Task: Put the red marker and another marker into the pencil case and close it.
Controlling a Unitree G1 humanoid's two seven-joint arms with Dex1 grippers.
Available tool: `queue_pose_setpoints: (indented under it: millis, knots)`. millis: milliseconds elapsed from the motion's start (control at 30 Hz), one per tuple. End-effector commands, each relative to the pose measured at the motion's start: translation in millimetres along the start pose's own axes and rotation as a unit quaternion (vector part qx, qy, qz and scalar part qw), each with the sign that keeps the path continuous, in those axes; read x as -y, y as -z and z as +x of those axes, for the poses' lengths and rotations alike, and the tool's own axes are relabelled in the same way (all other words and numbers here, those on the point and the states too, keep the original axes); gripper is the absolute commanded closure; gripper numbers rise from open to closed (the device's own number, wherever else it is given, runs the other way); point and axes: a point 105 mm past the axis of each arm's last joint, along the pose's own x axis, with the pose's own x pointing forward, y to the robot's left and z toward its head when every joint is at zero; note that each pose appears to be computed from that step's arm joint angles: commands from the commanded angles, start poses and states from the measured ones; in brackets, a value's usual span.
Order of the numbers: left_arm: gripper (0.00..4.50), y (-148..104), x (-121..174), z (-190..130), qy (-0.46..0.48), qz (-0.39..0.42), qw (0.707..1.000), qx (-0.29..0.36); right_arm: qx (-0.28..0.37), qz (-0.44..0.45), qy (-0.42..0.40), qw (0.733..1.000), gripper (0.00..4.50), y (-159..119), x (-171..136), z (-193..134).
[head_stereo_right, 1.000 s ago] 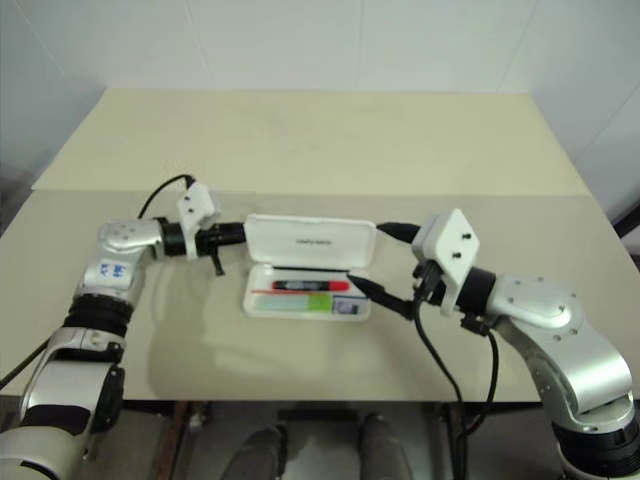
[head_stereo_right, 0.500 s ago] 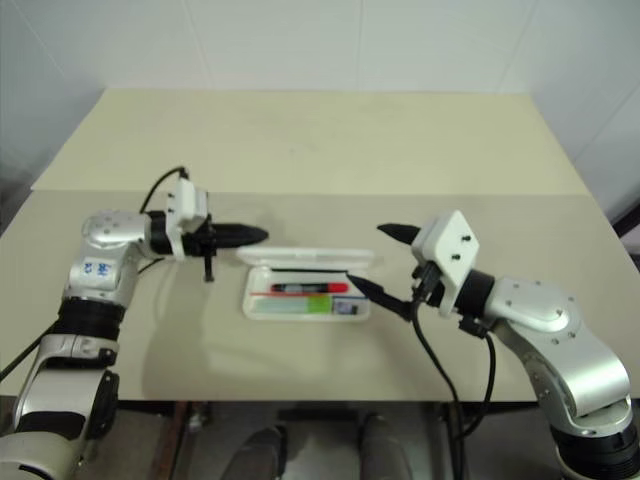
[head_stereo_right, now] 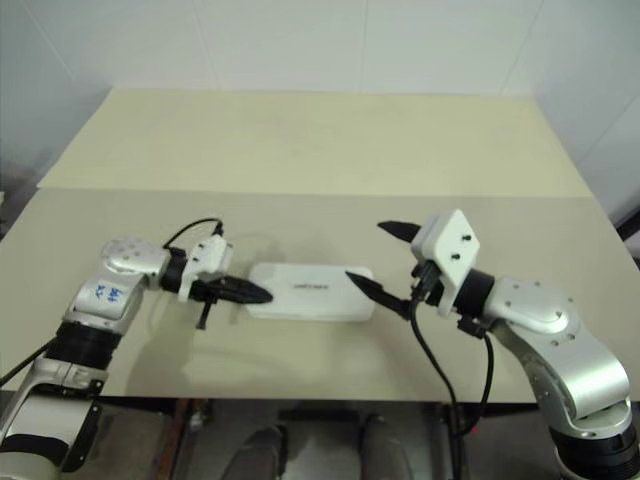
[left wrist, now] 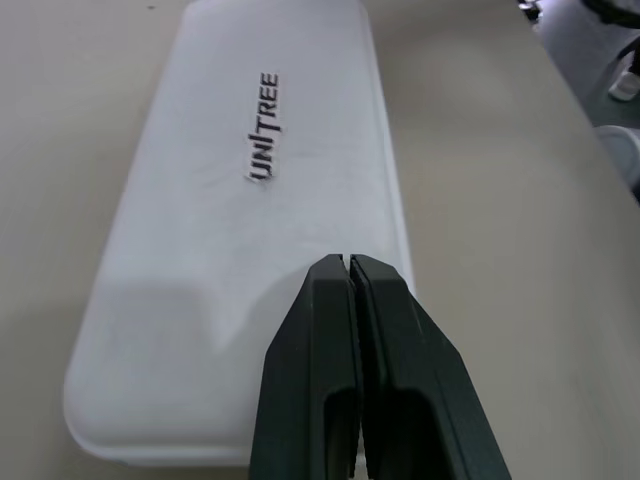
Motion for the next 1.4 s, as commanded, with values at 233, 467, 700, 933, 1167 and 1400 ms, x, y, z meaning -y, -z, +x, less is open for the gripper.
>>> queue_pose_setpoints:
  millis: [233,467,700,933,1167,1400]
  knots:
    - [4.47,3,-5,20,-0.032,0.0,0.999,-0.011,0.021,-0.012,0.008,1.0,0.0,-11,-3,-2]
    - [4.47,-5,0,21,-0.019,0.006,1.0,-0.007,0.024,-0.006,0.007,1.0,0.0,-10,-5,0]
    - [4.47,-37,-11,-7,-0.055,0.018,0.995,0.077,0.024,0.001,0.005,1.0,0.0,-9,-5,0]
    - [3.26,-60,-14,-41,-0.087,0.037,0.99,0.106,0.01,-0.001,-0.001,1.0,0.0,-3,1,-5]
    - [0.96,-63,-8,-48,-0.096,0.028,0.988,0.118,-0.003,-0.009,-0.004,1.0,0.0,-1,9,-11]
    - [0.02,-68,-2,-42,-0.097,0.033,0.986,0.134,-0.012,-0.028,-0.008,0.999,0.0,-6,18,-18]
